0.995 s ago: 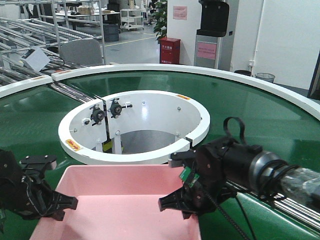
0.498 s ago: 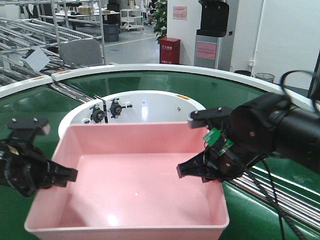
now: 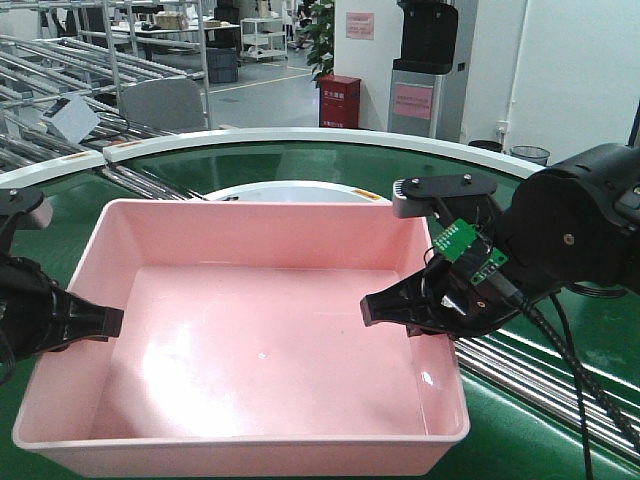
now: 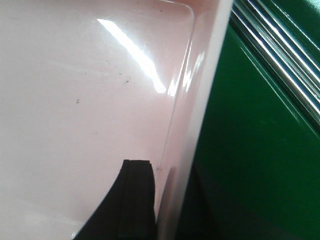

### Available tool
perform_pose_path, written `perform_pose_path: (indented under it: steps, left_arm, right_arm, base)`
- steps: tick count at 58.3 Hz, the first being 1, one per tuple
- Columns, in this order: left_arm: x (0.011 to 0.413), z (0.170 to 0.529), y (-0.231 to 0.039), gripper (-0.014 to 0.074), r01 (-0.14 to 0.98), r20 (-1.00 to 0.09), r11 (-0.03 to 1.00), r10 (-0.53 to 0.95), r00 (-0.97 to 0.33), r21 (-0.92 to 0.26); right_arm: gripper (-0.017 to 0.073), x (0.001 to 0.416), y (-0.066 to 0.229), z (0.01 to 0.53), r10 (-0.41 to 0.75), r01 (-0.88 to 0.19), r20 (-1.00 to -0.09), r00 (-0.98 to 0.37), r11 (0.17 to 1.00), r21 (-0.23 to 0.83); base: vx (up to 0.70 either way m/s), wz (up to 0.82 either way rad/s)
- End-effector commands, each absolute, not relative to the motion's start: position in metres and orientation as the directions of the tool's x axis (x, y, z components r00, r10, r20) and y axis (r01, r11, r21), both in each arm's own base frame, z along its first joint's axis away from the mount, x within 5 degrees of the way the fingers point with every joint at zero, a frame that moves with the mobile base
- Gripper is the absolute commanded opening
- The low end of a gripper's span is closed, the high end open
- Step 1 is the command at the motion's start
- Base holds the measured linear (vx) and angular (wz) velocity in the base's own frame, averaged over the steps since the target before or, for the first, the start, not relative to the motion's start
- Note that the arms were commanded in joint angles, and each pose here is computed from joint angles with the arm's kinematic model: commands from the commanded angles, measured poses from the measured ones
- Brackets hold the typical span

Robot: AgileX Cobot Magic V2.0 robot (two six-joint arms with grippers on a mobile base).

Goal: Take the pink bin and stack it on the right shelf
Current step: 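Close both grippers on the bin walls and lift the bin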

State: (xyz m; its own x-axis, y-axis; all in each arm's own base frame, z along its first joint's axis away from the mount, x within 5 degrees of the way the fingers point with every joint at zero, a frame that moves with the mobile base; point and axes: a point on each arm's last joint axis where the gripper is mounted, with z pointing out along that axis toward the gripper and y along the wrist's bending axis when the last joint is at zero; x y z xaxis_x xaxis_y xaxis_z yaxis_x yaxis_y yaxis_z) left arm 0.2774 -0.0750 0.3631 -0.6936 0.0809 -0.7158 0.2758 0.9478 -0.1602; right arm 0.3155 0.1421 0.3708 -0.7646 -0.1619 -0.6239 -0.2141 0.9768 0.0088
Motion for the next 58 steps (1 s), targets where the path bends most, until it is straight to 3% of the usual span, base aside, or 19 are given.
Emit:
perform_pose_path:
  steps: [1, 58]
  left_arm:
    - [0.2712, 0.3926, -0.0763, -0.0001, 0.300, -0.817, 0.939, 0.040, -0.575, -0.165]
    - [0.2713, 0.3921, -0.0764, -0.0001, 0.300, -0.816, 0.939, 0.041, -0.577, -0.165]
  right_arm:
    - [-0.0008, 0.3113, 0.1355, 0.3991, -0.180, -0.232, -0.721, -0.670, 0.972, -0.027]
    - [-0.0008, 0.3112, 0.1353, 0.3990, -0.183, -0.233, -0.720, -0.670, 0.972, -0.031]
  base:
    - [0.00, 0.00]
    - [-0.01, 0.00]
